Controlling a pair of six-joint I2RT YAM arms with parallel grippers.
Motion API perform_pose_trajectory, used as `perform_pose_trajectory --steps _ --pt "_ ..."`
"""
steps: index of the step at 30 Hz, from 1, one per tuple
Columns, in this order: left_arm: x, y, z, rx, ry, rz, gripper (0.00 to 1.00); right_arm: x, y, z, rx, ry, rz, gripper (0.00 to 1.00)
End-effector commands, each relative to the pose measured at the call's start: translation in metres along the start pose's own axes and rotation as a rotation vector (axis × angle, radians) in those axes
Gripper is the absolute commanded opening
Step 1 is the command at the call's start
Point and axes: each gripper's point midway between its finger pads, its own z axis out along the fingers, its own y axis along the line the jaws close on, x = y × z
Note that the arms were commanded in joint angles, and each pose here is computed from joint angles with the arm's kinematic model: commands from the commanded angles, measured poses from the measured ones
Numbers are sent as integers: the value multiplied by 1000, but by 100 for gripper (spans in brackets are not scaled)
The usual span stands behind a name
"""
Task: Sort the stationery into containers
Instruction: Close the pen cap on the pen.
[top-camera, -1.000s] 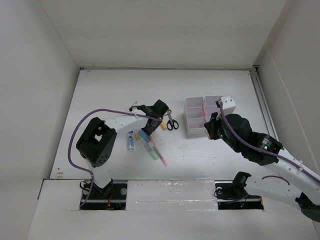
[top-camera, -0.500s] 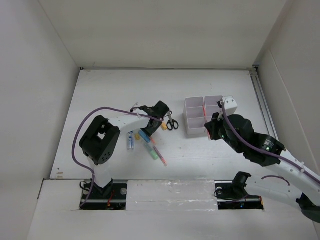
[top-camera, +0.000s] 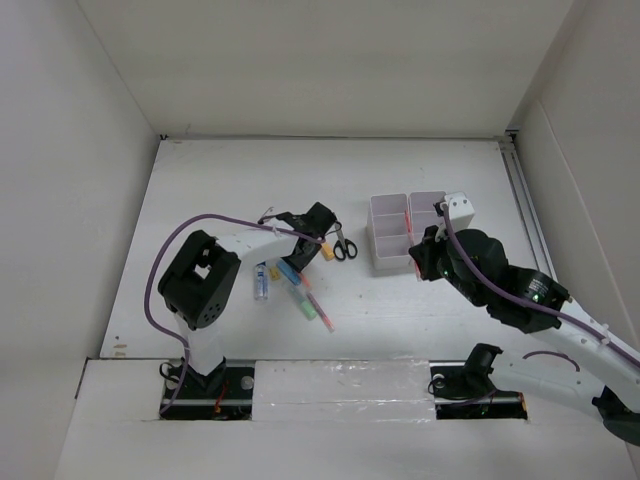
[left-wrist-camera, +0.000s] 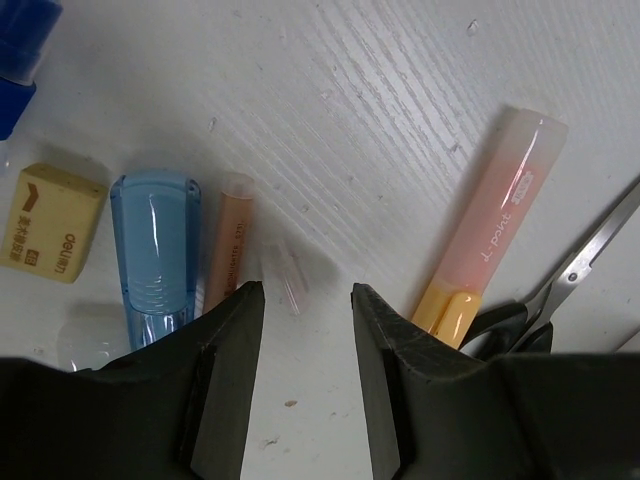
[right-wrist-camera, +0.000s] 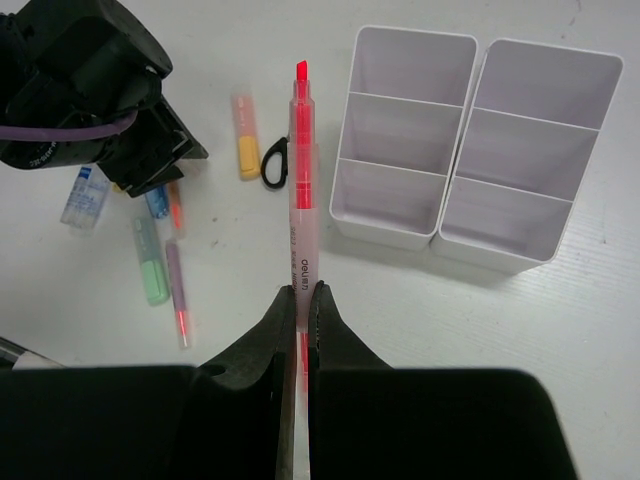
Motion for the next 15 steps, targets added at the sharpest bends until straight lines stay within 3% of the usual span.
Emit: perform_pose_trajectory --steps 1,15 --pt "-10 9 0 -29 -45 -39 36 -9 6 0 -27 -42 12 0" --pt "-9 25 10 -68 -30 -51 35 -14 5 -4 -36 -65 16 0"
